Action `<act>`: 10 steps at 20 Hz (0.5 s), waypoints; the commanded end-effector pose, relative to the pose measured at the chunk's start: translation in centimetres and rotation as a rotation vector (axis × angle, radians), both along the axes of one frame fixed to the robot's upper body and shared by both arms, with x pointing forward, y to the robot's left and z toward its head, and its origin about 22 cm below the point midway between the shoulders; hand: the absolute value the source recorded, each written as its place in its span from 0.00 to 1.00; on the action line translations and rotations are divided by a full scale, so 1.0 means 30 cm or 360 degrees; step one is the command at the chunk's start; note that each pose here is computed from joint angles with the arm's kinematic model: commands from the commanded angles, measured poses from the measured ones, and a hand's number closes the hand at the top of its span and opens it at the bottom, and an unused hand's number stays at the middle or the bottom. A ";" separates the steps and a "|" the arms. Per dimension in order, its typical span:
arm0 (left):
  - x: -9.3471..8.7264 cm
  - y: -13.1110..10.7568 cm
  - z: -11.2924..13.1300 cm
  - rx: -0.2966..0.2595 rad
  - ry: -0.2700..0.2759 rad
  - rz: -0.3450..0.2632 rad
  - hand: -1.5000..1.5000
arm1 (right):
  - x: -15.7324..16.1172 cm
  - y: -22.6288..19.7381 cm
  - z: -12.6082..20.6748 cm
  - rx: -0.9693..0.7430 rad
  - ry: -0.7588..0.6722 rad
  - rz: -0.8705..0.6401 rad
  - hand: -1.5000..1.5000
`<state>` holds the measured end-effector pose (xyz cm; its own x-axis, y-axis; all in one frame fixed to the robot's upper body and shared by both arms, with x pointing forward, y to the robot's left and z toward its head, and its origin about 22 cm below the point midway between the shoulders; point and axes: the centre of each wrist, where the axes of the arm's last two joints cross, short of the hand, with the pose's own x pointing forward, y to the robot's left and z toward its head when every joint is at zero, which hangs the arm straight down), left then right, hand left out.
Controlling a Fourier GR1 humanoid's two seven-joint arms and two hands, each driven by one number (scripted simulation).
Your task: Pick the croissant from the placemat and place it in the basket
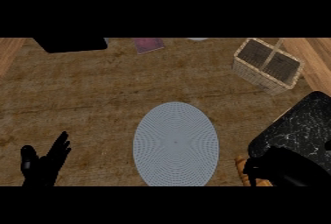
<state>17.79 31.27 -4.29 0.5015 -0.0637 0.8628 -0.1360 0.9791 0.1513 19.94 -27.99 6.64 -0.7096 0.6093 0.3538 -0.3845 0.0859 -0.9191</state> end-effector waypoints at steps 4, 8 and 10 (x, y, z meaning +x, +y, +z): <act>-0.025 -0.009 -0.033 -0.0016 0.0068 0.0006 0.50 | -0.025 -0.094 0.173 0.0838 0.0062 -0.0037 1.00; -0.029 0.015 -0.031 -0.0020 0.0088 0.0004 0.50 | -0.029 -0.216 0.314 0.0977 0.0086 -0.0178 1.00; -0.024 -0.001 -0.027 -0.0013 0.0085 -0.0010 0.50 | -0.010 -0.287 0.426 0.0970 0.0023 -0.0267 1.00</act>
<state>17.71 31.30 -4.04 0.4883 -0.0717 0.8697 -0.1296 0.9796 0.1536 19.69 -33.74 14.80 -0.6148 0.4108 0.6733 -0.3847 0.5890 -0.7107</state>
